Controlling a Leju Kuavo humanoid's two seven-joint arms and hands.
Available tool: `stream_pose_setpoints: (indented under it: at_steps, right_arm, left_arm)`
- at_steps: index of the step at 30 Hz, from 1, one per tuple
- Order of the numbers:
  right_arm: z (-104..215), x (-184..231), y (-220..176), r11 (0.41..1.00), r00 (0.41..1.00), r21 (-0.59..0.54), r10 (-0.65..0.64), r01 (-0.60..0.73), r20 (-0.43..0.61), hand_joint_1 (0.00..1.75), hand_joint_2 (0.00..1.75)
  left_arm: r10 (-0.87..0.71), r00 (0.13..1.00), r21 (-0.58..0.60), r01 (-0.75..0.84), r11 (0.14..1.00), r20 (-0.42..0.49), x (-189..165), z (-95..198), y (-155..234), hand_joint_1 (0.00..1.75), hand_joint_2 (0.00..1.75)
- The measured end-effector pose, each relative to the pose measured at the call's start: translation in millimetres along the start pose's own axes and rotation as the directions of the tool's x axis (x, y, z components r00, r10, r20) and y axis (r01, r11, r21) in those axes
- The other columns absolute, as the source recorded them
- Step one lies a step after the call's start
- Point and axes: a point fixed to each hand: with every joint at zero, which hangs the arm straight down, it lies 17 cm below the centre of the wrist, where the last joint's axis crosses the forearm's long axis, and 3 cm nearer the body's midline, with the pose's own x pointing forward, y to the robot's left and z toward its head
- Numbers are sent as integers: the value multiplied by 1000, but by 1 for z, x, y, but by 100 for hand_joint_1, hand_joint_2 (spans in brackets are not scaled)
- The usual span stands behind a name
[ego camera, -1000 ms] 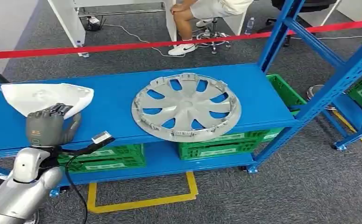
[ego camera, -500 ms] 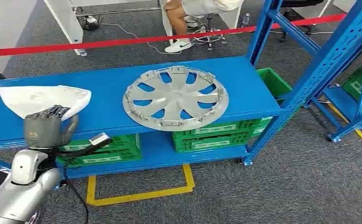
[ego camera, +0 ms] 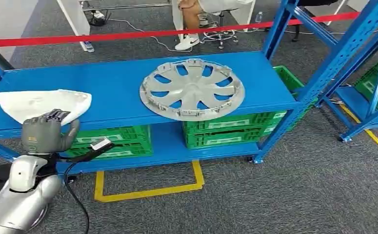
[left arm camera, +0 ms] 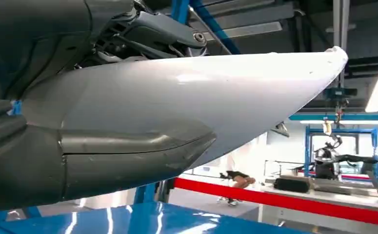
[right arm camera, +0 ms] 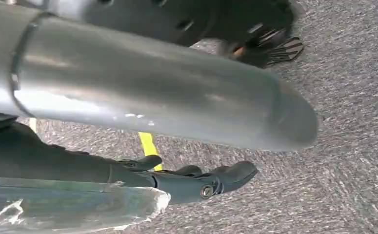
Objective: Take the parts from the cabinet and place them on the table.
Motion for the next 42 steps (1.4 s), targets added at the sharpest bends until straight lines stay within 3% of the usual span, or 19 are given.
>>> stream_pose_setpoints:
  at_steps: [31,42]
  right_arm:
    - [1,-3,4,1000,1000,20,-21,21,-17,0,0]
    - [2,-4,5,999,1000,26,-26,26,-15,0,0]
  left_arm:
    - [10,999,-76,-13,997,-30,-10,7,-19,175,175]
    - [22,1000,-96,-24,995,-17,5,5,-30,175,175]
